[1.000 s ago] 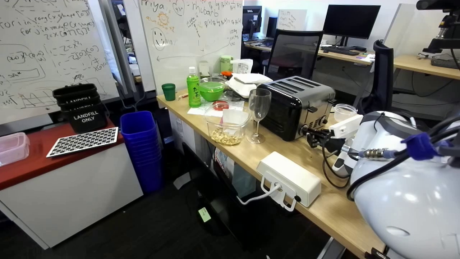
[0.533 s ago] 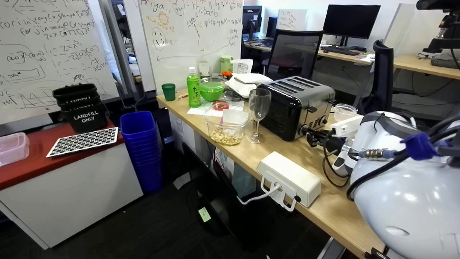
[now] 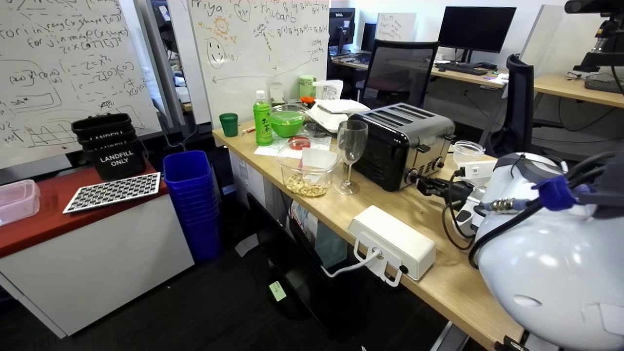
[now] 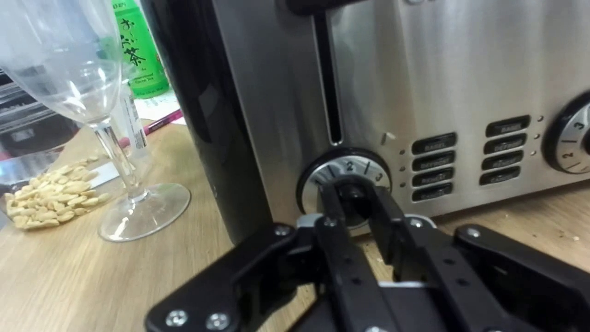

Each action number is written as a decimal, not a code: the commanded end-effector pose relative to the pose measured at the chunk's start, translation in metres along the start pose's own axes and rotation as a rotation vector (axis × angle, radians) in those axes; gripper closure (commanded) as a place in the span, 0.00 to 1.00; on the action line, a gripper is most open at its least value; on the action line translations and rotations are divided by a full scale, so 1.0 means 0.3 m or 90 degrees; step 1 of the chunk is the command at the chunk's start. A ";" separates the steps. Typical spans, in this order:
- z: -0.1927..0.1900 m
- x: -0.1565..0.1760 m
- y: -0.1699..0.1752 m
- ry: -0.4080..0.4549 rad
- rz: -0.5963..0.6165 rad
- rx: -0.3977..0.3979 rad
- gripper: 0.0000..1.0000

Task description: Twist the left knob of the toaster

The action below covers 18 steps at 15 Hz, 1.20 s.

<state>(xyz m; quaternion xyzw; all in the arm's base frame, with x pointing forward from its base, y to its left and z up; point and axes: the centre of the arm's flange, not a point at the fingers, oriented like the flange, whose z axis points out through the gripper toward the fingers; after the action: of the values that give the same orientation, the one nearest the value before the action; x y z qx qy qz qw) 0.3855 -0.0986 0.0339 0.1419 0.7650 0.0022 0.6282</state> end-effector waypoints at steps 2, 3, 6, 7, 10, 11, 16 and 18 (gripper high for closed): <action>0.119 -0.189 -0.117 0.023 0.092 -0.029 0.94; 0.118 -0.189 -0.119 0.026 0.115 -0.032 0.94; 0.112 -0.189 -0.127 0.029 0.176 -0.039 0.94; 0.111 -0.189 -0.130 0.029 0.195 -0.042 0.94; 0.108 -0.188 -0.138 0.029 0.258 -0.051 0.94; 0.106 -0.187 -0.141 0.029 0.276 -0.054 0.94; 0.092 -0.188 -0.149 0.031 0.353 -0.069 0.94; 0.086 -0.190 -0.149 0.032 0.373 -0.076 0.94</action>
<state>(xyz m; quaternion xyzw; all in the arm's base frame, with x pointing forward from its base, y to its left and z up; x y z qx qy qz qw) 0.3741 -0.1099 0.0311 0.3189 0.7029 0.1977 0.6042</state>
